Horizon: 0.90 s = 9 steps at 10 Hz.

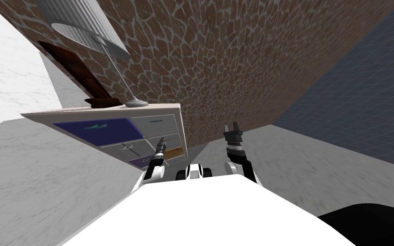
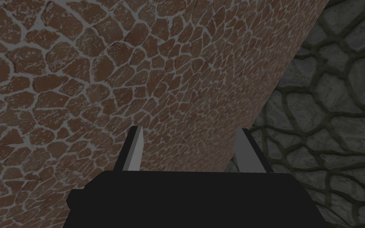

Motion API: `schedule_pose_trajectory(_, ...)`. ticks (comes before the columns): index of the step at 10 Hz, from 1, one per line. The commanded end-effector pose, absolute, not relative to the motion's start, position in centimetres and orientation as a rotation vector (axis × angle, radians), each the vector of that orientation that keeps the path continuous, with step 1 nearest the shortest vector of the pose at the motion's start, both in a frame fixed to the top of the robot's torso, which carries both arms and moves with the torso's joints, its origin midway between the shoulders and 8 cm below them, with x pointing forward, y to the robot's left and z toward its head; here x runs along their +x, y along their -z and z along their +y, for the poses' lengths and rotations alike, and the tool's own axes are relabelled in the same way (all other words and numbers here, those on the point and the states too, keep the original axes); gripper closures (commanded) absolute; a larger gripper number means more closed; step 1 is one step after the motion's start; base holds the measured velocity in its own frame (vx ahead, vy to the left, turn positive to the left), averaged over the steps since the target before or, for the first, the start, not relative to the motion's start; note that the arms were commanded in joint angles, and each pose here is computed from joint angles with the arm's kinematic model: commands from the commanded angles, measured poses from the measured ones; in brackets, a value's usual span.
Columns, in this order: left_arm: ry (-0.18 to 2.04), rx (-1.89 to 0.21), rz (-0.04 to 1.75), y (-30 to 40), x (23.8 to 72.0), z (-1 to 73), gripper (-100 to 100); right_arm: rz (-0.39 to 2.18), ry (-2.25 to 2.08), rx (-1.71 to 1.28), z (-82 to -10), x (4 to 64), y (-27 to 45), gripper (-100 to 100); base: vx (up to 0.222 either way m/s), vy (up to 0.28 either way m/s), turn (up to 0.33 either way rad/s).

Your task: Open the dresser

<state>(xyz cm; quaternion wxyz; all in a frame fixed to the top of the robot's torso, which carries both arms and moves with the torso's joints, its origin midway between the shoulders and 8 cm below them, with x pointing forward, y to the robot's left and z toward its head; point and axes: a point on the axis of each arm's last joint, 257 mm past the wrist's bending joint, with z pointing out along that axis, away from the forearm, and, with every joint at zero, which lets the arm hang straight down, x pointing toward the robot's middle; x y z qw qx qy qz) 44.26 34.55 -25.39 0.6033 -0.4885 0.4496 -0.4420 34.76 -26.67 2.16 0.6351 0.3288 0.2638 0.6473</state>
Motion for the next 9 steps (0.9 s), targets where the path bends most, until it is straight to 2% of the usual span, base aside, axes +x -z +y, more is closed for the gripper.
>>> schedule_pose_trajectory(1,1.047,-1.184,1.000,25.6,44.3,33.4,-100,0.603,-1.479,0.751,-26.7,34.8,-2.2,0,0.002,-0.008,0.011)
schedule_pose_trajectory(4,1.041,-1.172,1.007,25.2,44.4,33.7,-100,0.603,-1.479,0.752,-26.7,34.8,-2.2,0,0.036,0.010,-0.010)
schedule_pose_trajectory(5,1.041,-1.174,1.007,25.2,44.4,33.7,100,0.603,-1.479,0.751,-26.7,34.8,-2.2,0,0.006,0.002,0.002)
schedule_pose_trajectory(7,1.043,-1.171,1.007,24.9,44.2,33.6,100,0.603,-1.479,0.751,-26.7,34.8,-2.2,0,-0.113,-0.034,0.011)
schedule_pose_trajectory(9,1.046,-1.169,1.007,24.6,43.9,33.5,100,0.603,-1.480,0.751,-26.7,34.8,-2.2,0,-0.196,-0.045,0.006)
